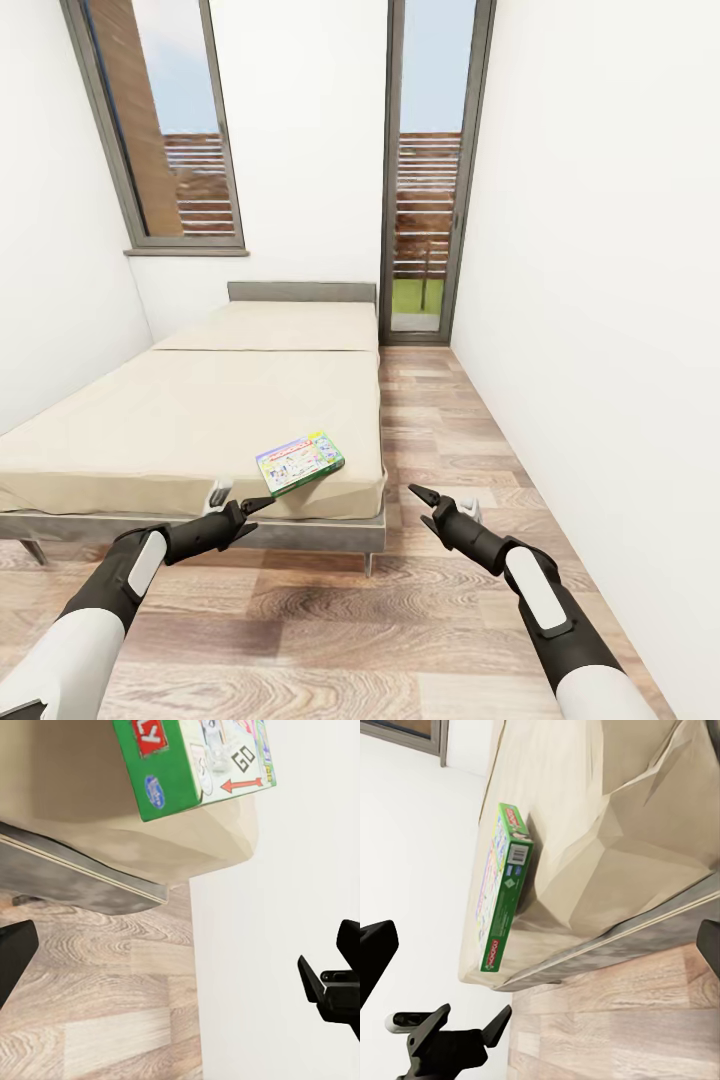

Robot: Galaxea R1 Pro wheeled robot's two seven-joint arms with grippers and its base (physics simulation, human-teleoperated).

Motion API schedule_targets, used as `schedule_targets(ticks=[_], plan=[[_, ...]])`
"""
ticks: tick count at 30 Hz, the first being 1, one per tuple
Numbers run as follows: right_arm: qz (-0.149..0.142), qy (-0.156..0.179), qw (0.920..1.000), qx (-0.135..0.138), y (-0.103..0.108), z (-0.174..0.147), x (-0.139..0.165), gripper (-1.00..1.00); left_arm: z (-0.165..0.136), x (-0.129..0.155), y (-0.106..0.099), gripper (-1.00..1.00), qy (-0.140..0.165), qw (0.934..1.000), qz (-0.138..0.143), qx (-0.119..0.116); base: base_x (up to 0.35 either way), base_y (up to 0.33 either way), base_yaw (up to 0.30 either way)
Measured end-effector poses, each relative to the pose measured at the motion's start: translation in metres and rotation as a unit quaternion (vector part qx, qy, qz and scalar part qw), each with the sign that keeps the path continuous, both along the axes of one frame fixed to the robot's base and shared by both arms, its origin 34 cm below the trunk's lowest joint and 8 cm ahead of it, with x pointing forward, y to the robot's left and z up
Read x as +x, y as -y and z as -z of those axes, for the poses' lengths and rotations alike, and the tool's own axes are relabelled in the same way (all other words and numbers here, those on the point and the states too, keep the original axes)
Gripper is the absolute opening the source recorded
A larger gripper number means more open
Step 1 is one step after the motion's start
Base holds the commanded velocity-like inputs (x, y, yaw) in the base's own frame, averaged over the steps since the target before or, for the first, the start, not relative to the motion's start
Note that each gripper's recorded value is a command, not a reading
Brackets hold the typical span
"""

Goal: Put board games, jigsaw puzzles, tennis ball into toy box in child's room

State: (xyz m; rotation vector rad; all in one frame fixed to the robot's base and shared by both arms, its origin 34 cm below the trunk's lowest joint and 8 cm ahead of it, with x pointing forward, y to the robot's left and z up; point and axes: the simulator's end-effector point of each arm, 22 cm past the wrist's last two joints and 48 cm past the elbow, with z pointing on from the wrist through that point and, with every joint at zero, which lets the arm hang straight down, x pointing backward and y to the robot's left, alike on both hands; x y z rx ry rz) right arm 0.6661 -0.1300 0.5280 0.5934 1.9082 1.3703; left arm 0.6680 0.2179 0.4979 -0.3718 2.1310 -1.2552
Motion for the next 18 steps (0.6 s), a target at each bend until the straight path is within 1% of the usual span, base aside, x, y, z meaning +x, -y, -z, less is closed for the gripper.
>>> schedule_targets(ticks=[13,18], plan=[[-0.001,-0.001,1.0000,0.000,-0.0010,0.0007,-0.0003,1.00,-0.0002,0.0000,0.0000,1.00,0.000,1.0000,0.000,0.000,0.002,0.000,0.000],[-0.001,-0.001,1.0000,0.000,-0.0012,0.0006,-0.0004,1.00,-0.0004,0.0000,0.0000,1.00,0.000,1.0000,0.000,0.000,0.109,0.004,0.000]])
